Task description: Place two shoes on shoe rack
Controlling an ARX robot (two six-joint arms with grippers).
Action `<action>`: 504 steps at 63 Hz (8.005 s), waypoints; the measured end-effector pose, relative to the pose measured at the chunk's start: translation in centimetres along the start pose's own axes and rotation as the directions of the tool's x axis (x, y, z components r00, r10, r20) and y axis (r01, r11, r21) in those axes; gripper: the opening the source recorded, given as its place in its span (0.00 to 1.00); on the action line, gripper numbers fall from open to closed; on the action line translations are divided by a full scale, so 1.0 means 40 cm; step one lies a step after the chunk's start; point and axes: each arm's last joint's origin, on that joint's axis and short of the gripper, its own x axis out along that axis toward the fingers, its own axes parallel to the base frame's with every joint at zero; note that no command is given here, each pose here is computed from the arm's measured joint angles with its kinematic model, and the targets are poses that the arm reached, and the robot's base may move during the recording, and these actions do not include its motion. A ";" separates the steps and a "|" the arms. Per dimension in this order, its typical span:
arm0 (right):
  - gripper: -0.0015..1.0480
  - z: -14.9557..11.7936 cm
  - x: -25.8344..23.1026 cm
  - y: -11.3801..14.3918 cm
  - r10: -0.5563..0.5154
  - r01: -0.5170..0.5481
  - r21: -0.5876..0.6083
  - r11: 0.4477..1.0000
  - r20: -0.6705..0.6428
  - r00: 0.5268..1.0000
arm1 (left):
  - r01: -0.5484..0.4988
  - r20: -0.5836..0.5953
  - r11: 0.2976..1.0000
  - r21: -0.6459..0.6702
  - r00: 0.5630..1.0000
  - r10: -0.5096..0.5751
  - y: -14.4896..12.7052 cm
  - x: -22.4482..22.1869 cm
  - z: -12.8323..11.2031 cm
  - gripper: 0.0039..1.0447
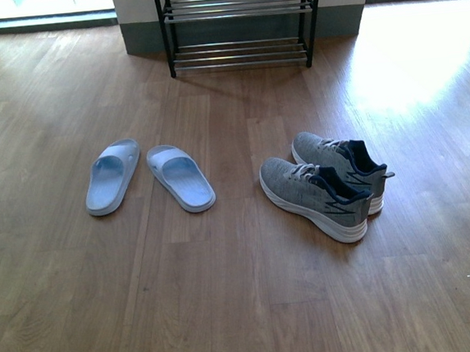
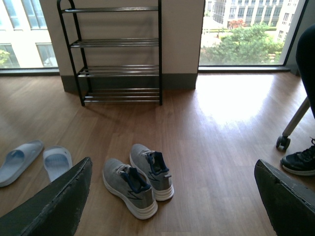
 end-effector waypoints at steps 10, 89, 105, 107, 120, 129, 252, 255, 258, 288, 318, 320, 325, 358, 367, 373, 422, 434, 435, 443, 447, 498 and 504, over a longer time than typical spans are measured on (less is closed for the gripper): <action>0.91 0.000 0.000 0.000 0.000 0.000 0.000 1.000 0.000 1.000 | 0.000 0.000 1.000 0.000 1.000 0.000 0.000 0.000 0.000 0.91; 0.91 0.000 0.000 0.000 0.000 0.000 0.000 1.000 0.000 1.000 | 0.000 0.000 1.000 0.000 1.000 0.000 0.000 0.000 0.000 0.91; 0.91 -0.003 0.004 0.001 0.074 -0.073 0.032 0.997 -0.035 0.997 | 0.000 0.000 1.000 0.000 1.000 0.000 0.000 0.000 0.000 0.91; 0.91 -0.010 0.021 0.000 0.174 -0.167 0.083 0.982 -0.090 0.981 | 0.000 0.000 1.000 0.000 1.000 0.000 0.000 0.000 0.000 0.91; 0.91 -0.041 0.211 -0.005 0.214 -0.176 0.155 0.972 -0.276 0.937 | 0.000 0.000 1.000 0.000 1.000 0.000 0.000 0.000 0.000 0.91; 0.91 -0.189 0.341 -0.015 0.214 -0.155 0.156 0.976 -0.503 0.838 | 0.000 0.000 1.000 0.000 1.000 0.000 0.000 0.000 0.000 0.91; 0.01 -0.673 0.430 -0.135 0.078 -0.046 0.063 0.997 -0.826 0.558 | 0.000 0.000 1.000 0.000 1.000 0.000 0.000 0.000 0.000 0.91; 0.01 -0.637 0.426 -0.134 0.071 -0.019 0.074 0.997 -0.810 0.582 | 0.000 0.000 1.000 0.000 1.000 0.000 0.000 0.000 0.000 0.91; 0.01 -0.598 0.421 -0.132 0.066 0.004 0.086 0.996 -0.793 0.605 | 0.000 0.000 1.000 0.000 1.000 0.000 0.000 0.000 0.000 0.91; 0.01 -0.171 0.252 -0.125 0.131 0.053 0.327 0.944 -0.516 0.847 | 0.000 0.000 1.000 0.000 1.000 0.000 0.000 0.000 0.000 0.91; 0.01 -0.157 0.256 -0.129 -0.067 0.188 0.415 0.890 -0.289 0.955 | 0.000 0.000 1.000 0.000 1.000 0.000 0.000 0.000 0.000 0.91; 0.01 -0.156 0.256 -0.129 -0.056 0.173 0.418 0.892 -0.277 0.959 | 0.000 0.000 1.000 0.000 1.000 0.000 0.000 0.000 0.000 0.91; 0.01 -0.153 0.258 -0.127 -0.035 0.147 0.421 0.895 -0.262 0.965 | 0.000 0.000 1.000 0.000 1.000 0.000 0.000 0.000 0.000 0.91; 0.01 -0.158 0.255 -0.125 -0.026 0.144 0.424 0.894 -0.271 0.962 | -0.002 0.000 1.000 0.000 1.000 0.002 0.000 0.000 0.000 0.91; 0.01 -0.160 0.254 -0.124 -0.020 0.140 0.426 0.894 -0.273 0.962 | -0.003 0.000 1.000 0.000 1.000 0.003 0.000 0.000 0.000 0.91; 0.01 -0.160 0.254 -0.125 -0.023 0.142 0.425 0.894 -0.273 0.962 | -0.003 0.000 1.000 0.000 1.000 0.003 0.000 0.000 0.000 0.91; 0.01 -0.161 0.253 -0.127 -0.034 0.153 0.423 0.893 -0.275 0.961 | -0.168 -0.182 0.984 -0.058 0.971 0.155 -0.005 0.003 -0.004 0.91; 0.01 -0.161 0.253 -0.127 -0.034 0.153 0.423 0.893 -0.275 0.961 | -0.393 -0.516 0.902 -0.180 0.818 0.253 -0.081 0.110 -0.048 0.91; 0.01 -0.161 0.253 -0.127 -0.033 0.152 0.423 0.893 -0.275 0.961 | -0.388 -0.548 0.897 -0.210 0.807 0.221 -0.095 0.131 -0.062 0.91; 0.01 -0.161 0.253 -0.127 -0.034 0.153 0.423 0.893 -0.275 0.961 | -0.406 -0.698 0.850 -0.336 0.713 0.065 -0.172 0.283 -0.190 0.91; 0.01 -0.161 0.253 -0.127 -0.035 0.154 0.423 0.893 -0.276 0.961 | -0.431 -0.766 0.850 -0.303 0.640 0.052 -0.200 0.342 -0.276 0.91; 0.01 -0.161 0.253 -0.127 -0.035 0.154 0.423 0.893 -0.276 0.961 | -0.036 -0.916 0.950 -0.309 0.281 -0.288 -0.266 0.508 -0.672 0.91; 0.01 -0.161 0.253 -0.127 -0.034 0.153 0.423 0.893 -0.275 0.961 | 0.055 -0.902 0.941 -0.333 0.271 -0.335 -0.275 0.524 -0.672 0.91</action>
